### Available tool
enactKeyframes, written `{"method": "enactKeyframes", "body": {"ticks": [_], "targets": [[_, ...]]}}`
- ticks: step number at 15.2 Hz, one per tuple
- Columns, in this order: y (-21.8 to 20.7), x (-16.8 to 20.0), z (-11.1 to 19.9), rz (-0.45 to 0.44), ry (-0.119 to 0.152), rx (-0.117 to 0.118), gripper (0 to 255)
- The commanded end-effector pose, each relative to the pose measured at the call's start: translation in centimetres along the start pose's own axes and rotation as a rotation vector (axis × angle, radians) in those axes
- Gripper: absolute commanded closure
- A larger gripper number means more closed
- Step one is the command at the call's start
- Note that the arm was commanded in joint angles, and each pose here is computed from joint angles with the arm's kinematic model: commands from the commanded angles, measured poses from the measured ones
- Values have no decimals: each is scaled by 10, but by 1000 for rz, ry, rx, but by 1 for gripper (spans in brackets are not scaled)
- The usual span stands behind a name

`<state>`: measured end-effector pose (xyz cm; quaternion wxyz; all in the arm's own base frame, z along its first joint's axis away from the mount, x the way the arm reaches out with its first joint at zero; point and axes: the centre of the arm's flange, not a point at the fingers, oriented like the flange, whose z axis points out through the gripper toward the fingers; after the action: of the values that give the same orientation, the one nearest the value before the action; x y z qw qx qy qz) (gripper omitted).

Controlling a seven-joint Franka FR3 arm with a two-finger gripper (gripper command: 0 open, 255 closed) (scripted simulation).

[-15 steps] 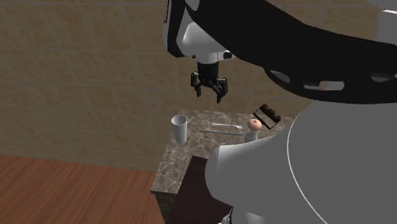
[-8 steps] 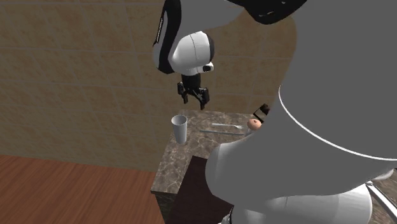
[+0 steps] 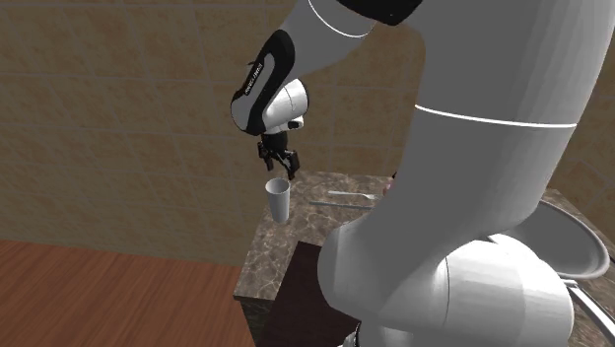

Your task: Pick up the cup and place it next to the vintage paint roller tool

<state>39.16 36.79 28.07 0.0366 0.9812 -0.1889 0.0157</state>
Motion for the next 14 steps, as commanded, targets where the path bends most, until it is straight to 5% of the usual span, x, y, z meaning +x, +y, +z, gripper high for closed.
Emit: {"method": "enactKeyframes", "body": {"ticks": [1,5,14], "targets": [[-23,-6,14,14,0,-7,0],[-59,-9,41,34,-3,-17,0],[-58,-9,81,34,-3,-17,0]]}}
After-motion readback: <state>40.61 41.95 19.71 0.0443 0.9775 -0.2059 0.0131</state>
